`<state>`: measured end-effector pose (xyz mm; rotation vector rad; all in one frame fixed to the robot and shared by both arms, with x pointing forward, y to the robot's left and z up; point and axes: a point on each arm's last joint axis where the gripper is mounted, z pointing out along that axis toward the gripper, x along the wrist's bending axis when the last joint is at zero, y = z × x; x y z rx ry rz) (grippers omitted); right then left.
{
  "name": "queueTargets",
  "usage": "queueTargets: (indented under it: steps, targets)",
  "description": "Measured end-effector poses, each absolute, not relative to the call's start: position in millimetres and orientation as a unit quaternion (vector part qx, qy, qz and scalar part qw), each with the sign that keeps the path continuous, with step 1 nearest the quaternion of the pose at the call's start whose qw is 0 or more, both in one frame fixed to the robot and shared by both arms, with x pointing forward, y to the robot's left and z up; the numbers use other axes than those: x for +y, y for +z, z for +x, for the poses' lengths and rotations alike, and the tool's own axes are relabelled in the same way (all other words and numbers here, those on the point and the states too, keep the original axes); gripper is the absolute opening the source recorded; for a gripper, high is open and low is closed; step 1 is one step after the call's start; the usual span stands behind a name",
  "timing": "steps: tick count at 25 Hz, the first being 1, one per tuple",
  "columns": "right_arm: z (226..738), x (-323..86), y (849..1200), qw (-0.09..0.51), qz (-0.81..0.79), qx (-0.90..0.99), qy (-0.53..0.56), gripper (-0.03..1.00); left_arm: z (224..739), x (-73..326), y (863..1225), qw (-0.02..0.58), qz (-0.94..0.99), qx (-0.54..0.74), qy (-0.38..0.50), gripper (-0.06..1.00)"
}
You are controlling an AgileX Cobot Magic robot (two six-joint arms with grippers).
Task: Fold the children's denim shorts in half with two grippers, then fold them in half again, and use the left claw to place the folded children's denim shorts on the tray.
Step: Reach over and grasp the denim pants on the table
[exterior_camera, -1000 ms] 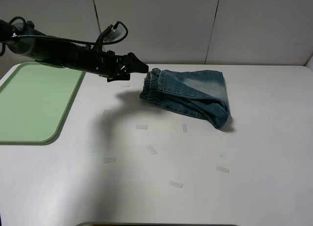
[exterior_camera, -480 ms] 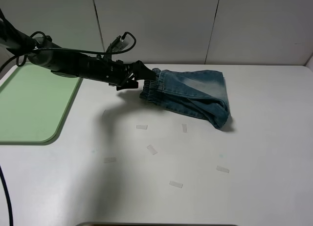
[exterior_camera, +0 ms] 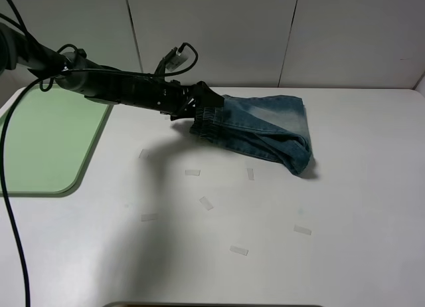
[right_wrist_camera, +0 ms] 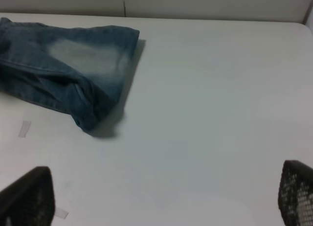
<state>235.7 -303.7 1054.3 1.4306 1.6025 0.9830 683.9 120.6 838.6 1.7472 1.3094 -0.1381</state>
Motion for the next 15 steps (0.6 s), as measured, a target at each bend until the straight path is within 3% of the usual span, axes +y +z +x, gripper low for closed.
queueTargets:
  steps: [11, 15]
  targets:
    - [236, -304, 1054, 0.380, 0.560, 0.628, 0.385, 0.69, 682, 106, 825, 0.452, 0.712, 0.534, -0.060, 0.93]
    - [236, -304, 1054, 0.380, 0.560, 0.628, 0.385, 0.69, 680, 100, 822, 0.453, 0.709, 0.537, -0.064, 0.85]
